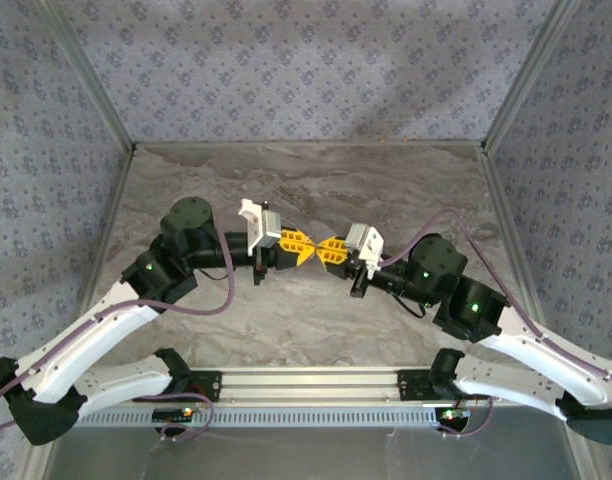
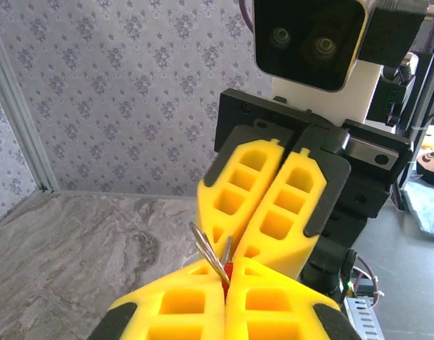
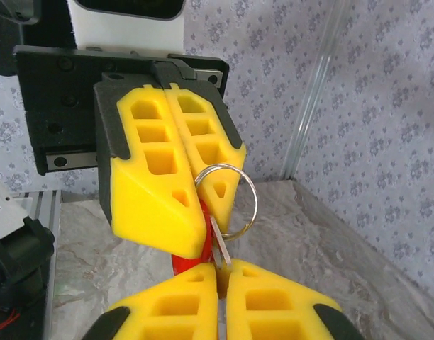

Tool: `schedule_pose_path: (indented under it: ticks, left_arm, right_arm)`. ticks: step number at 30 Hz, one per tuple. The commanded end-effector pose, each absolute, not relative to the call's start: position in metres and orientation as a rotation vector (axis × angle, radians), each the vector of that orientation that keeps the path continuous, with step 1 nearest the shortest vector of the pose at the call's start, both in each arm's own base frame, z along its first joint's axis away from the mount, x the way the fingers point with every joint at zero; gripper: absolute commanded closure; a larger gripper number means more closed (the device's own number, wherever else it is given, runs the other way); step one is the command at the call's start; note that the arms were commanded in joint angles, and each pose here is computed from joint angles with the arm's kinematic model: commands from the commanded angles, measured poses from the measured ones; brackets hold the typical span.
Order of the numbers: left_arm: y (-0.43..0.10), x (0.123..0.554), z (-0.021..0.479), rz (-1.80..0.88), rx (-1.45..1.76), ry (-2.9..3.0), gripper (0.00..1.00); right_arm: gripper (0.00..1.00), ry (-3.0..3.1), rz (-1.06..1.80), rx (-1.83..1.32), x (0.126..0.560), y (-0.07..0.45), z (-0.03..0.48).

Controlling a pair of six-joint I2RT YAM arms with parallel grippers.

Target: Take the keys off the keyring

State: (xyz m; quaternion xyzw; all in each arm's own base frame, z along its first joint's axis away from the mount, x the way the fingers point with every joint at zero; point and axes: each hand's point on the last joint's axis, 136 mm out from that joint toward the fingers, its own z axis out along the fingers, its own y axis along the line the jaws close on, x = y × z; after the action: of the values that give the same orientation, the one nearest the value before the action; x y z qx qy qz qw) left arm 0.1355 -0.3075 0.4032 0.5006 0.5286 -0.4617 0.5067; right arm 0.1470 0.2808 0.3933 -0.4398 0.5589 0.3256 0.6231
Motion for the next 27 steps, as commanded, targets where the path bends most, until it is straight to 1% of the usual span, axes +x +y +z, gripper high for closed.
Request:
schedule_pose_path:
  ticks: [1, 4, 7, 12, 16, 22, 27]
  left_arm:
    - [-0.309, 0.123, 0.403, -1.176, 1.240, 1.252, 1.00]
    - [-0.309, 0.126, 0.401, -1.159, 1.228, 1.266, 0.97]
    - [-0.308, 0.130, 0.398, -1.140, 1.215, 1.285, 0.95]
    - [-0.308, 0.134, 0.393, -1.123, 1.202, 1.313, 0.91]
    - [-0.308, 0.138, 0.390, -1.107, 1.191, 1.336, 0.90]
    - [-0.306, 0.141, 0.387, -1.091, 1.179, 1.356, 0.88]
    - [-0.305, 0.144, 0.386, -1.081, 1.169, 1.367, 0.88]
  right_arm:
    - [1.00, 1.199, 0.805, -0.982, 0.144, 0.284, 0.414]
    - [1.00, 1.242, 0.763, -0.961, 0.152, 0.281, 0.413]
    - [1.00, 1.283, 0.658, -0.920, 0.164, 0.270, 0.413]
    - [1.00, 1.281, 0.471, -0.868, 0.171, 0.258, 0.421]
    - [1.00, 1.228, 0.357, -0.852, 0.169, 0.259, 0.428]
    - [1.00, 1.155, 0.279, -0.839, 0.160, 0.263, 0.436]
    - [1.00, 1.091, 0.207, -0.830, 0.150, 0.267, 0.445]
